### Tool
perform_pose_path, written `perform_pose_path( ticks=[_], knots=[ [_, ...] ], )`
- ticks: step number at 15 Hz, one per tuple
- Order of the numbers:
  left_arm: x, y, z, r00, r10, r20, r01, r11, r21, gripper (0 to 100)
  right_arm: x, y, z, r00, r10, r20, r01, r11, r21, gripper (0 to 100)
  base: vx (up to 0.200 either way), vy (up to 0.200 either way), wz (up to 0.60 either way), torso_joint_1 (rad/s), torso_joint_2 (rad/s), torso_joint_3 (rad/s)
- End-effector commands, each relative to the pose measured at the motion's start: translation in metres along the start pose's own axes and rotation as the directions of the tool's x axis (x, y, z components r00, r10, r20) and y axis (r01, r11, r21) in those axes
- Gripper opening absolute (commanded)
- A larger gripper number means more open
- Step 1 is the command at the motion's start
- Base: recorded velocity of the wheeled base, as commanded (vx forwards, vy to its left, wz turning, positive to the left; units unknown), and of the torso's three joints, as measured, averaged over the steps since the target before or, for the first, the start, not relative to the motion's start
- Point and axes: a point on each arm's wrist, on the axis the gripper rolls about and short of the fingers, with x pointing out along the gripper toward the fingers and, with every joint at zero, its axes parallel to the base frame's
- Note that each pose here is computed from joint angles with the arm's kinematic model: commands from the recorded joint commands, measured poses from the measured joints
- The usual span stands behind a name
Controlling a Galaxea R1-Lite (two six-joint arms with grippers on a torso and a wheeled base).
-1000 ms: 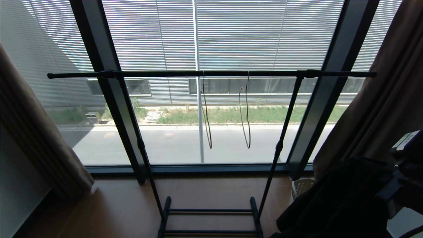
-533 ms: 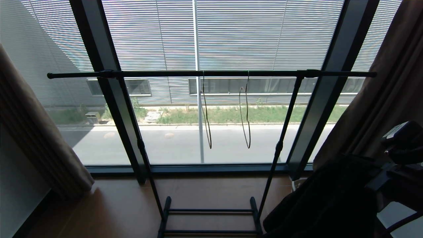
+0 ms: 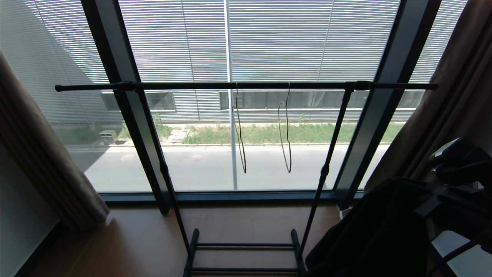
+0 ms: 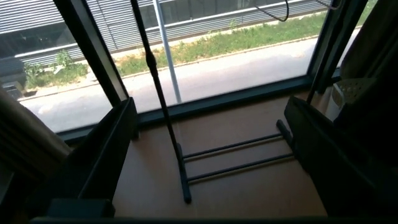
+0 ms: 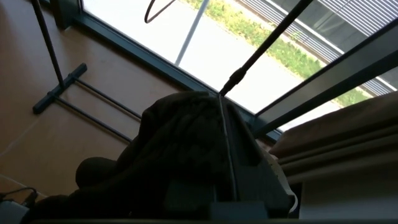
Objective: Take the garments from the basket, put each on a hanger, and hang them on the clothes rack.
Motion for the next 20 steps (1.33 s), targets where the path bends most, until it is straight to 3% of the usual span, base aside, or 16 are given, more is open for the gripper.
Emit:
perform_pose_path(
  ticks=[1, 3, 4, 6, 7, 8, 9, 10, 13, 15, 16, 17, 18, 20],
  knots=[
    [0.057, 0.018, 0.064, 0.982, -0.132, -0.136, 0.117, 0.986, -0.117, 100, 0.001, 0.000, 0.002, 1.000, -0.005, 0.005, 0.005, 1.000, 0.009, 0, 0.000, 0.000, 0.00, 0.000, 0.00, 0.000],
    [0.092, 0.023, 0.090, 0.973, -0.175, -0.148, 0.153, 0.977, -0.150, 100, -0.001, -0.002, 0.005, 1.000, -0.010, 0.017, 0.010, 1.000, 0.012, 0, 0.000, 0.000, 0.00, 0.000, 0.00, 0.000],
    [0.101, 0.021, 0.088, 0.961, -0.212, -0.178, 0.181, 0.968, -0.175, 100, -0.002, -0.002, 0.004, 1.000, -0.009, 0.014, 0.009, 1.000, 0.012, 0, 0.000, 0.000, 0.00, 0.000, 0.00, 0.000],
    [0.119, 0.003, 0.080, 0.901, -0.356, -0.249, 0.295, 0.922, -0.249, 100, 0.001, -0.001, 0.003, 1.000, -0.006, 0.004, 0.006, 1.000, 0.022, 0, 0.000, 0.000, 0.00, 0.000, 0.00, 0.000],
    [0.119, 0.003, 0.080, 0.901, -0.356, -0.249, 0.295, 0.922, -0.249, 100, 0.001, -0.001, 0.003, 1.000, -0.006, 0.004, 0.006, 1.000, 0.022, 0, 0.000, 0.000, 0.00, 0.000, 0.00, 0.000],
    [0.141, -0.011, 0.080, 0.857, -0.435, -0.277, 0.350, 0.885, -0.306, 100, 0.001, -0.002, 0.010, 1.000, -0.010, 0.023, 0.009, 0.998, 0.061, 0, 0.000, 0.000, 0.00, 0.000, 0.00, 0.000],
    [0.152, -0.016, 0.078, 0.841, -0.455, -0.293, 0.366, 0.877, -0.312, 100, 0.005, -0.003, 0.015, 1.000, -0.009, 0.025, 0.008, 0.998, 0.064, 0, 0.000, 0.000, 0.00, 0.000, 0.00, 0.000],
    [0.172, -0.028, 0.073, 0.812, -0.491, -0.315, 0.400, 0.862, -0.313, 100, 0.022, 0.001, 0.030, 1.000, -0.018, 0.019, 0.017, 0.998, 0.057, 0, 0.000, 0.000, 0.00, 0.000, 0.00, 0.000],
    [0.215, -0.057, 0.082, 0.777, -0.557, -0.293, 0.460, 0.821, -0.339, 100, 0.057, 0.005, 0.057, 0.994, -0.110, 0.007, 0.109, 0.992, 0.064, 0, 0.000, 0.000, 0.00, 0.000, 0.00, 0.000],
    [0.236, -0.079, 0.088, 0.743, -0.603, -0.290, 0.460, 0.775, -0.432, 100, 0.069, 0.010, 0.072, 0.990, -0.142, 0.018, 0.139, 0.983, 0.124, 0, 0.000, 0.000, 0.00, 0.000, 0.00, 0.000],
    [0.240, -0.085, 0.088, 0.732, -0.614, -0.294, 0.459, 0.764, -0.453, 100, 0.073, 0.011, 0.076, 0.987, -0.159, 0.018, 0.155, 0.979, 0.136, 0, 0.000, 0.000, 0.00, 0.000, 0.00, 0.000],
    [0.250, -0.101, 0.078, 0.695, -0.635, -0.338, 0.455, 0.752, -0.476, 100, 0.086, 0.016, 0.082, 0.980, -0.197, 0.007, 0.192, 0.965, 0.181, 0, 0.000, 0.000, 0.00, 0.000, 0.00, 0.000],
    [0.254, -0.107, 0.073, 0.680, -0.643, -0.353, 0.460, 0.749, -0.477, 100, 0.088, 0.023, 0.087, 0.981, -0.194, 0.016, 0.186, 0.959, 0.215, 0, 0.000, 0.000, 0.00, 0.000, 0.00, 0.000],
    [0.262, -0.117, 0.071, 0.669, -0.654, -0.354, 0.467, 0.740, -0.484, 100, 0.097, 0.029, 0.095, 0.976, -0.219, 0.018, 0.206, 0.942, 0.263, 0, 0.000, 0.000, 0.00, 0.000, 0.00, 0.000]
  ],
)
